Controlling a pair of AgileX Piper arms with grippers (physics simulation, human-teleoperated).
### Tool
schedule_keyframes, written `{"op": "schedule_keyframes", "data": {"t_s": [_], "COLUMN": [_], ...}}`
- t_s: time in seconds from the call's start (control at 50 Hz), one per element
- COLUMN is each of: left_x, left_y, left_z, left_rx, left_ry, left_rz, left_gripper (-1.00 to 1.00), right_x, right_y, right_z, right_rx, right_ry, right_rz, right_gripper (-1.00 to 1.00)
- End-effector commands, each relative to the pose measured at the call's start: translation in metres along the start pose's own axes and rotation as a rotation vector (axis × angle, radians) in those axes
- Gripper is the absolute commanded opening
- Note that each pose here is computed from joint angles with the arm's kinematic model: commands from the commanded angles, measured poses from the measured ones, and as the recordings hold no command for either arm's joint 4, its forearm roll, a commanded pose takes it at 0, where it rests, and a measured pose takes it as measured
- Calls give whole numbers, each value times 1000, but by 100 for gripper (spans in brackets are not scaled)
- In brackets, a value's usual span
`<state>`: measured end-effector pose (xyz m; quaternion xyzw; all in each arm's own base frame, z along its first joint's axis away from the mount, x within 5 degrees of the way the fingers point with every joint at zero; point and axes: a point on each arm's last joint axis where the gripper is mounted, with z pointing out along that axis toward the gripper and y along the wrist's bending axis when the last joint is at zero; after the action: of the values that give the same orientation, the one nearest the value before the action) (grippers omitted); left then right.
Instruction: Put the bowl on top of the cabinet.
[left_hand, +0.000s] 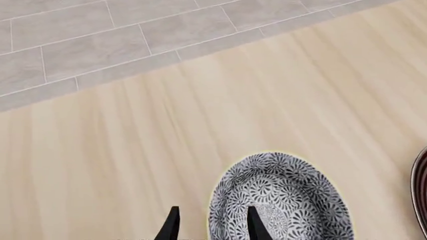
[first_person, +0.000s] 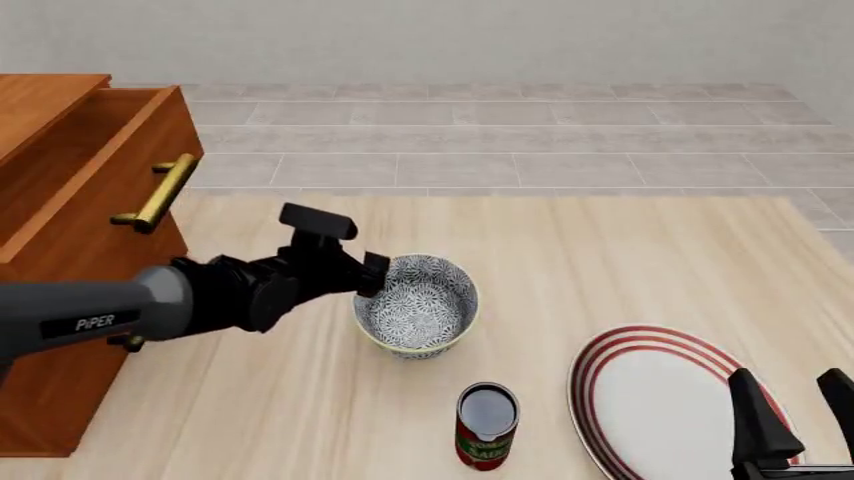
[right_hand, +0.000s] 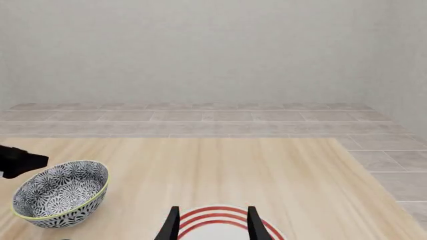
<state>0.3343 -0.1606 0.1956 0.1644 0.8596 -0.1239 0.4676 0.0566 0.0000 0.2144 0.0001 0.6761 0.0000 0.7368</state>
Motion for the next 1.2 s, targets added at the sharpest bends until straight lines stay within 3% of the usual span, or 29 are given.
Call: {"op": "schedule_keyframes", "data": {"t_s": [0.02,1.2], "left_x": [7,33], "left_y": [-5,-4], "left_z": [1,45], "left_rx": [11,9], "left_ry": [16,91], "left_rz": [19,41], "left_gripper": [100,100], "right_x": [0,0], "right_y": [0,0], "right_z": [0,0], "right_rx": [0,0], "right_ry": [0,0], "right_rz": [0,0], "right_gripper": [100,100]}}
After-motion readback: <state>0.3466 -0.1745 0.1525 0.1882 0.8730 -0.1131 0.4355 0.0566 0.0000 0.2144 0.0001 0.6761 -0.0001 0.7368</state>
